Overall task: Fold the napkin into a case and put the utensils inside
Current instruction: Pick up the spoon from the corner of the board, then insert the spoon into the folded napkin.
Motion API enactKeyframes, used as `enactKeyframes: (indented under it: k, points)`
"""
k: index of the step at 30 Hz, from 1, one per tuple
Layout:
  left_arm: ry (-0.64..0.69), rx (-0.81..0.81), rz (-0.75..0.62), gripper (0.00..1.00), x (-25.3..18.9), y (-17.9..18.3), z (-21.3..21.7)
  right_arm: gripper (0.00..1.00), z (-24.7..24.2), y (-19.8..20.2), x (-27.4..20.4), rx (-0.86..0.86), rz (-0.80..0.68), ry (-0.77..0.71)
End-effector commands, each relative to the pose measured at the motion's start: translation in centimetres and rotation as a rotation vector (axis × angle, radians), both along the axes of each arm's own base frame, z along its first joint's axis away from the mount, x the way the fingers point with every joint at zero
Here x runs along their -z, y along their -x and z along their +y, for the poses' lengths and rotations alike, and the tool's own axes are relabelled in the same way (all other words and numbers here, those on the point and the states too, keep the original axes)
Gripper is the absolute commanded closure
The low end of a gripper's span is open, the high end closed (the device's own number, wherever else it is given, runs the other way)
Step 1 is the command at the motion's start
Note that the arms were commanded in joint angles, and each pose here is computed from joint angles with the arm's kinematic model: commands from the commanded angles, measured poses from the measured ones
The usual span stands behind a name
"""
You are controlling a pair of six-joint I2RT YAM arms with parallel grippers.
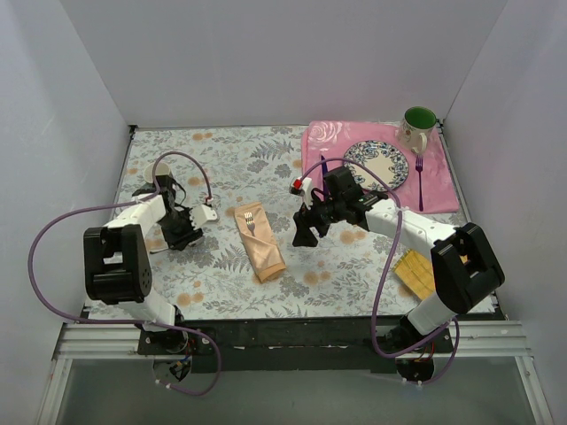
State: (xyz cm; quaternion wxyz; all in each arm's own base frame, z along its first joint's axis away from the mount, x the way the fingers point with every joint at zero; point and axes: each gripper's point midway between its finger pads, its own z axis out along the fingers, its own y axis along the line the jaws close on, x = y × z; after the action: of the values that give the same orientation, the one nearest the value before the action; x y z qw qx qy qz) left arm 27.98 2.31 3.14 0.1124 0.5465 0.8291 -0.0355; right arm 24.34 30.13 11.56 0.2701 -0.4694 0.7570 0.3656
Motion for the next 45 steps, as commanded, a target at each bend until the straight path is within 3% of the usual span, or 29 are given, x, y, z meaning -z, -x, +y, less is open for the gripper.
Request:
enactKeyframes:
  k: [1,9,13,16,20,24,26,27,31,34,38,45]
  points:
    - [-0.011,0.002,-0.009,0.63,0.7,-0.5,-0.5,0.24,0.3,-0.6,-1.6,0.003,-0.036,-0.028]
    - [-0.072,0.045,0.049,0.71,3.7,0.3,-0.1,0.24,0.2,-0.6,-1.6,0.004,-0.040,-0.021]
    - [-0.095,0.046,0.028,1.00,4.3,0.8,-0.8,0.24,0.1,-0.8,-1.7,0.011,-0.044,-0.020]
    - [-0.044,-0.046,-0.014,1.00,3.4,0.0,-1.7,0.24,0.1,-0.8,-1.5,0.010,-0.041,-0.020]
    - [0.113,-0.205,-0.054,1.00,-0.9,-3.6,-4.5,0.24,0.0,-0.8,-1.5,0.014,-0.044,-0.020]
    - [0.283,-0.597,-0.184,1.00,-8.5,-10.8,-7.4,0.24,0.1,-1.0,-1.8,0.019,-0.049,-0.024]
    - [0.261,-0.779,-0.281,1.00,-10.4,-13.1,-7.0,0.24,0.1,-1.2,-1.9,0.027,-0.052,-0.023]
    - [0.257,-0.795,-0.303,1.00,-11.1,-13.5,-8.6,0.24,0.1,-1.2,-1.9,0.029,-0.051,-0.022]
    - [0.412,-1.128,-0.377,1.00,-15.8,-16.7,-11.1,0.24,-0.3,-1.5,-1.9,0.053,-0.054,-0.014]
    - [0.540,-1.372,-0.263,1.00,-17.3,-17.1,-13.5,0.24,-1.2,-2.1,-1.8,0.096,-0.049,-0.001]
    - [0.593,-1.577,-0.089,1.00,-16.1,-15.6,-16.1,0.23,-2.5,-2.6,-2.1,0.122,-0.080,0.009]
    - [0.490,-1.562,-0.066,1.00,-11.2,-12.7,-21.7,0.07,-3.8,-2.7,-1.7,0.162,-0.100,0.040]
